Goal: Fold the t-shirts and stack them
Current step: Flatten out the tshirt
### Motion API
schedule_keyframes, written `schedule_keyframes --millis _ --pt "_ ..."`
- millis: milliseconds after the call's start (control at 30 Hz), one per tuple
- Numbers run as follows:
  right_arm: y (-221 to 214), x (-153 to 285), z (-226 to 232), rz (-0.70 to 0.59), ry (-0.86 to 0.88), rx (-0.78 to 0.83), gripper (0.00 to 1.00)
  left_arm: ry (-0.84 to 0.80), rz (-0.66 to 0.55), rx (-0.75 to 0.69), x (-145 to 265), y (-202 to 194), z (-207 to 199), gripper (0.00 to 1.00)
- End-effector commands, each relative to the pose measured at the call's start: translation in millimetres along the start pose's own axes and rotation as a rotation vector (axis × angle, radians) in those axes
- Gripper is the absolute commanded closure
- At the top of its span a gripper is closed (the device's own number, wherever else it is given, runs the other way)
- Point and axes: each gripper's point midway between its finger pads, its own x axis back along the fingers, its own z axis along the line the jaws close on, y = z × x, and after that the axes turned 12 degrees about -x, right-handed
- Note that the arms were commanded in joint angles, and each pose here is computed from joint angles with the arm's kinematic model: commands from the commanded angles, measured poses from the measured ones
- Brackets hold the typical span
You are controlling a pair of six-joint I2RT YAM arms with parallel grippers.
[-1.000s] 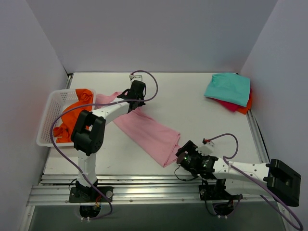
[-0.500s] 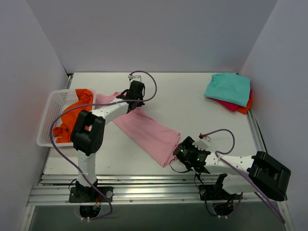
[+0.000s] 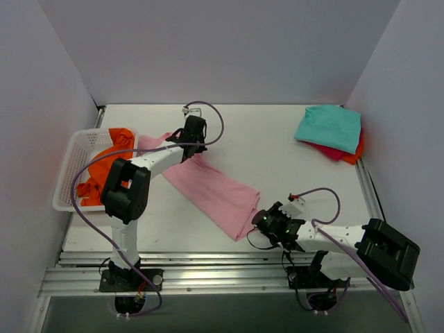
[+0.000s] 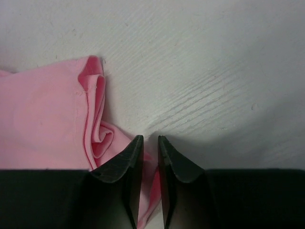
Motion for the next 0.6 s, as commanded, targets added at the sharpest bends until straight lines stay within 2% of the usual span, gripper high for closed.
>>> schedule_keyframes --millis 0,33,100,367,467,533,567 --pt "-7.4 -1.0 -31.7 0.043 -0.088 0.082 0.85 -0.018 -0.067 0.033 8.5 24.2 1.8 0.98" --pt "-8.0 -1.1 -30.8 0.045 -0.087 0.084 0.88 -0.019 -0.069 0.035 8.8 25.2 2.3 0.98" --pt "-9.3 -1.8 -30.0 0.050 -0.082 0.088 0.99 -0.016 -0.065 0.035 8.5 23.5 2.8 0.98" --pt "-3.3 -0.5 -25.9 0.024 -0.080 0.102 1.00 -0.022 -0.063 0.039 5.9 22.6 3.1 0.98" --pt "17.3 6.1 -2.8 -0.044 -0.051 0.124 1.00 -0.045 -0.084 0.046 10.2 33.8 -1.4 0.98" --pt "36.8 13.4 30.5 -0.095 -0.002 0.130 1.00 -0.055 -0.094 0.047 18.3 44.9 -2.7 0.98" --pt "54.2 11.6 38.1 -0.145 -0.010 0.124 1.00 -0.067 -0.120 0.053 24.8 60.4 -5.1 0.98"
